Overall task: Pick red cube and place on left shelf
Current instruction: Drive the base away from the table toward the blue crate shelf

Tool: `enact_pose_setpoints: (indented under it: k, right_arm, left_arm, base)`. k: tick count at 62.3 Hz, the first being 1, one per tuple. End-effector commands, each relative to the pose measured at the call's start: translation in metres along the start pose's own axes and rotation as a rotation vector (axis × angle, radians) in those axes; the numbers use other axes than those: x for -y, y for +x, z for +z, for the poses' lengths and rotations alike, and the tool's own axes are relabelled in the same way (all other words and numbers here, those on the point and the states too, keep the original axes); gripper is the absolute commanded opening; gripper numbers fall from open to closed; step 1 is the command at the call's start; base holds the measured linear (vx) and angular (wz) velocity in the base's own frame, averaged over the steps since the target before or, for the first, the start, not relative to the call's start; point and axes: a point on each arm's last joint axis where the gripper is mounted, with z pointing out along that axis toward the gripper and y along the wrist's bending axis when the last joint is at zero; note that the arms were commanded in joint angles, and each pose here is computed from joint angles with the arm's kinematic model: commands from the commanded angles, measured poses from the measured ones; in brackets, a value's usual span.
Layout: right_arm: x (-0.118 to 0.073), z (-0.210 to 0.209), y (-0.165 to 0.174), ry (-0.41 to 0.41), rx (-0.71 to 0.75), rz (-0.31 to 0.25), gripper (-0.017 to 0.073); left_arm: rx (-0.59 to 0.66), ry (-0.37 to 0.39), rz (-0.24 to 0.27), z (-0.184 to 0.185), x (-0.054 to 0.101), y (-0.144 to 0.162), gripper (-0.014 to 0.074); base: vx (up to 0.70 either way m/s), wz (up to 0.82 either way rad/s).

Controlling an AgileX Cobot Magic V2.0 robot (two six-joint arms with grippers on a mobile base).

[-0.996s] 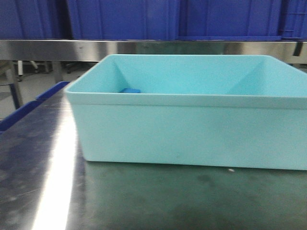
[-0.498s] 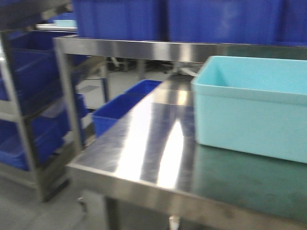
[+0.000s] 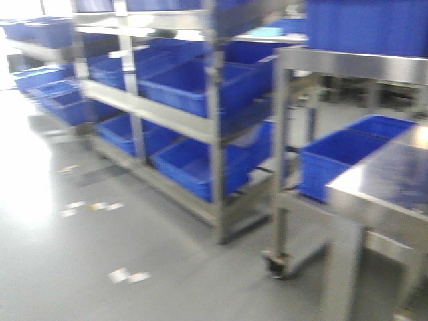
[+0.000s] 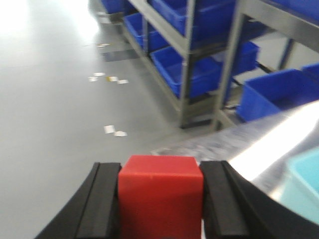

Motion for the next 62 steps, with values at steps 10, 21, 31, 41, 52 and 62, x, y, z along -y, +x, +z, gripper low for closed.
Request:
enact_pose_setpoints:
  k: [10, 21, 31, 41, 52, 62]
  right_arm:
    - [-0.0004, -0.0031, -0.0142, -0.005, 0.093, -0.025, 0.0158]
    - [-0.0004, -0.0031, -0.0142, -0.005, 0.093, -0.025, 0.0158]
    - [-0.0004, -0.0031, -0.0142, -0.005, 0.093, -0.025, 0.0158]
    - [-0.0005, -0.0031, -0.0141, -0.006, 0.093, -0.026, 0.0158]
    - [-0.0004, -0.0027, -0.0136, -0.004, 0.086, -0.026, 0.0158]
    - [-0.0003, -0.003, -0.0136, -0.004, 0.087, -0.026, 0.0158]
  left_arm:
    - [0.078, -0.003, -0.009, -0.0002, -0.0007, -0.0008, 0.0101]
    - [0.078, -0.003, -0.009, -0.0002, -0.0007, -0.0008, 0.0101]
    - [0.078, -0.003, -0.009, -0.0002, -0.0007, -0.0008, 0.0101]
    - [0.078, -0.005, -0.009, -0.0002, -0.0008, -0.0008, 0.0101]
    - [0.078, -0.005, -0.009, -0.0002, -0.0008, -0.0008, 0.0101]
    - [0.078, -0.005, -0.009, -0.0002, -0.0008, -0.0008, 0.0101]
  base:
    - [-0.18, 0.84]
    - [-0.15, 0.86]
    - [-0.13, 0.82]
    - [-0.08, 0.88]
    - [0.03, 0.63]
    - [0.14, 0.35]
